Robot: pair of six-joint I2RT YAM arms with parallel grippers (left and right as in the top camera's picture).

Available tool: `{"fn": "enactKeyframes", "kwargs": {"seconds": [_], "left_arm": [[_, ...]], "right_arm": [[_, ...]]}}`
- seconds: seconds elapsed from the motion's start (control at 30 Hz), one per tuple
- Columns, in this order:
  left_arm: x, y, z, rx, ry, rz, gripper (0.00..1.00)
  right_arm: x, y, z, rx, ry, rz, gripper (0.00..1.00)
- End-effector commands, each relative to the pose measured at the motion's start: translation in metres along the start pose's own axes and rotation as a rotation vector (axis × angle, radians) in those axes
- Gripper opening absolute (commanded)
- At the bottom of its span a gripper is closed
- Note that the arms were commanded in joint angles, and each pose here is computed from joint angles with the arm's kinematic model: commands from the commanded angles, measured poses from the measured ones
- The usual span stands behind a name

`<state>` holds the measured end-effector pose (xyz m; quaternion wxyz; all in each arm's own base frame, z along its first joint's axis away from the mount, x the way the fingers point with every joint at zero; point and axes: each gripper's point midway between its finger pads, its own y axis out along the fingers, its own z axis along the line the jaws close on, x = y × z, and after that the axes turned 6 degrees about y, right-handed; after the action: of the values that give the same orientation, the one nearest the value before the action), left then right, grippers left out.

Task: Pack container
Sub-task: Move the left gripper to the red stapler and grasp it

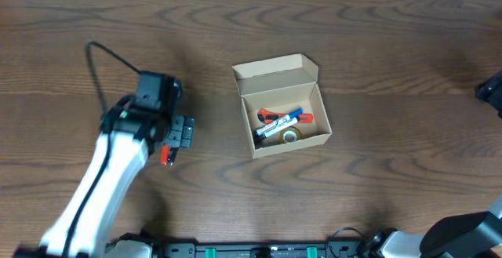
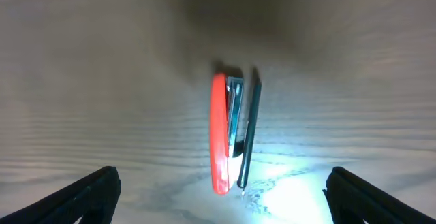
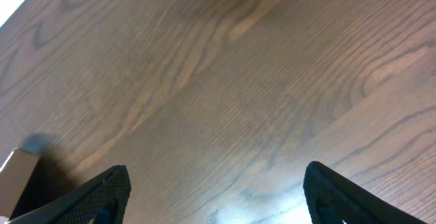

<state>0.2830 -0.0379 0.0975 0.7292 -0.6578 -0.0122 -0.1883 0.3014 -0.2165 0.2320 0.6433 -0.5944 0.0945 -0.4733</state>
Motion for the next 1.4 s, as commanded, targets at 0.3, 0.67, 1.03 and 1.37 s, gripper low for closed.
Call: {"fn": "enactKeyframes", "kwargs": {"seconds": [0.3, 0.67, 1.03, 1.37], "left_arm": [[-0.013, 0.044, -0.005, -0.126, -0.079, 0.215, 0.95], [-0.018, 0.067, -0.004, -0.144, -0.092, 0.265, 0.96], [-0.021, 0.086, -0.007, -0.15, -0.083, 0.296, 1.0], [-0.034, 0.095, -0.01, -0.154, -0.079, 0.306, 0.72]], "right_arm": [[-0.003, -0.005, 0.008, 0.017, -0.033, -0.006, 0.8], [-0.003, -0.005, 0.008, 0.017, -0.033, -0.007, 0.8], [-0.003, -0.005, 0.008, 0.017, -0.033, -0.006, 0.8], [-0.003, -0.005, 0.008, 0.017, -0.033, -0.007, 0.79]]}}
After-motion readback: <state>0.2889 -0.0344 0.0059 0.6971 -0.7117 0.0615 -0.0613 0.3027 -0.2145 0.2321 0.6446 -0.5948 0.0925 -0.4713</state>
